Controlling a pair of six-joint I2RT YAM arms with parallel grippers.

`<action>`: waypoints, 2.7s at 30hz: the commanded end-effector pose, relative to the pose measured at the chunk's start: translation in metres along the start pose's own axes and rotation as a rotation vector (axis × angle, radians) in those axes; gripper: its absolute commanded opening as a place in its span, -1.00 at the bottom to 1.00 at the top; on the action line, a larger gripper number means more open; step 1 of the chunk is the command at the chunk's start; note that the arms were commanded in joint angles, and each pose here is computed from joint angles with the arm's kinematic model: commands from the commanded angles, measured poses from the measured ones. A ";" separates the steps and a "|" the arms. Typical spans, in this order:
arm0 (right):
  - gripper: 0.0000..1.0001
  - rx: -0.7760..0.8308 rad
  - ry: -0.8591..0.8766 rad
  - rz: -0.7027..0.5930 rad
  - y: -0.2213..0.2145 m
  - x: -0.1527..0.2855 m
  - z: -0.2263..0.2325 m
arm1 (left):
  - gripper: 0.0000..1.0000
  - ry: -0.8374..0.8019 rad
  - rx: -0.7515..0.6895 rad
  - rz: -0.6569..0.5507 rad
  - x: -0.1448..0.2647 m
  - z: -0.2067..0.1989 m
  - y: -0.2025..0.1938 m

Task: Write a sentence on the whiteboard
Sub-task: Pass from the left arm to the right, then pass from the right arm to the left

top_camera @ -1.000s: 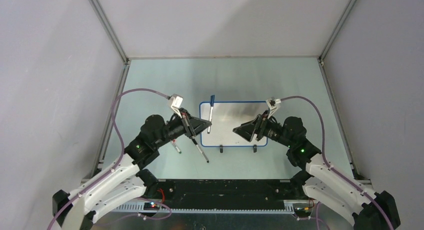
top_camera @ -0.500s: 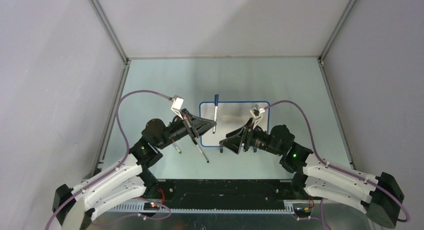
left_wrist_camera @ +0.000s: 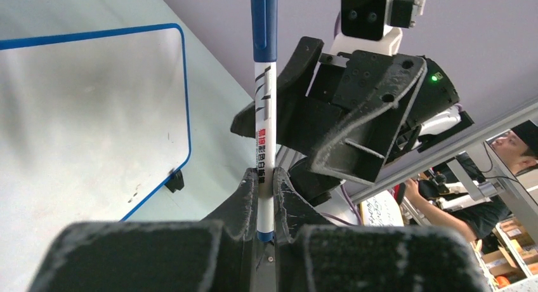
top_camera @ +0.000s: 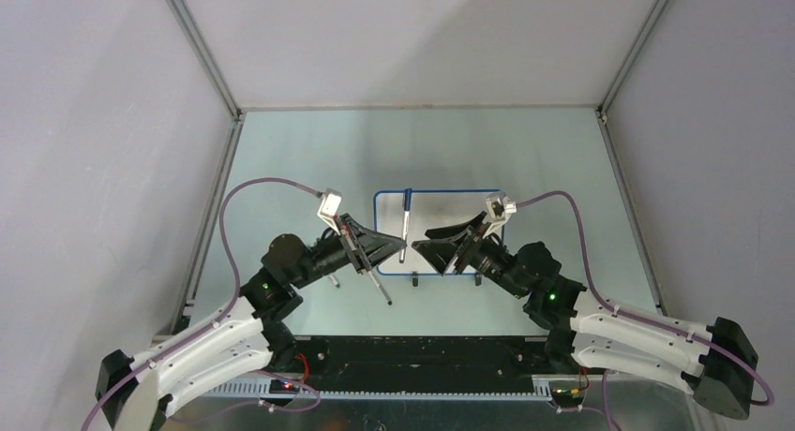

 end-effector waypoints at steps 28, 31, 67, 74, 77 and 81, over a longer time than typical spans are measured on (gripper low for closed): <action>-0.49 -0.012 -0.006 -0.049 0.026 -0.029 0.022 | -0.98 -0.121 0.011 0.052 -0.007 -0.019 -0.004; -0.77 -0.016 -0.007 -0.045 0.026 -0.028 0.021 | -0.91 -0.120 0.011 0.060 -0.010 -0.018 -0.004; -1.00 0.147 0.218 0.461 0.023 0.011 0.024 | 0.37 0.256 -0.008 0.191 -0.010 -0.035 0.031; -1.00 0.142 0.266 0.500 0.024 0.010 0.029 | 0.23 0.213 0.000 0.266 -0.012 -0.036 0.025; -1.00 0.146 0.258 0.509 0.024 0.008 0.029 | 0.20 0.192 0.004 0.269 -0.012 -0.038 0.025; -1.00 0.148 0.247 0.504 0.024 0.006 0.028 | 0.03 0.165 0.013 0.286 -0.011 -0.040 0.023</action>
Point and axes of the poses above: each gripper's point midway between its finger pads, its own x axis back along the fingers, its own z axis along the line the jaws close on, y = z × x, the point moved 9 cm from there along x, back along the fingers, and after that the axes turned 5 degrees about x, right-handed, at the moved point
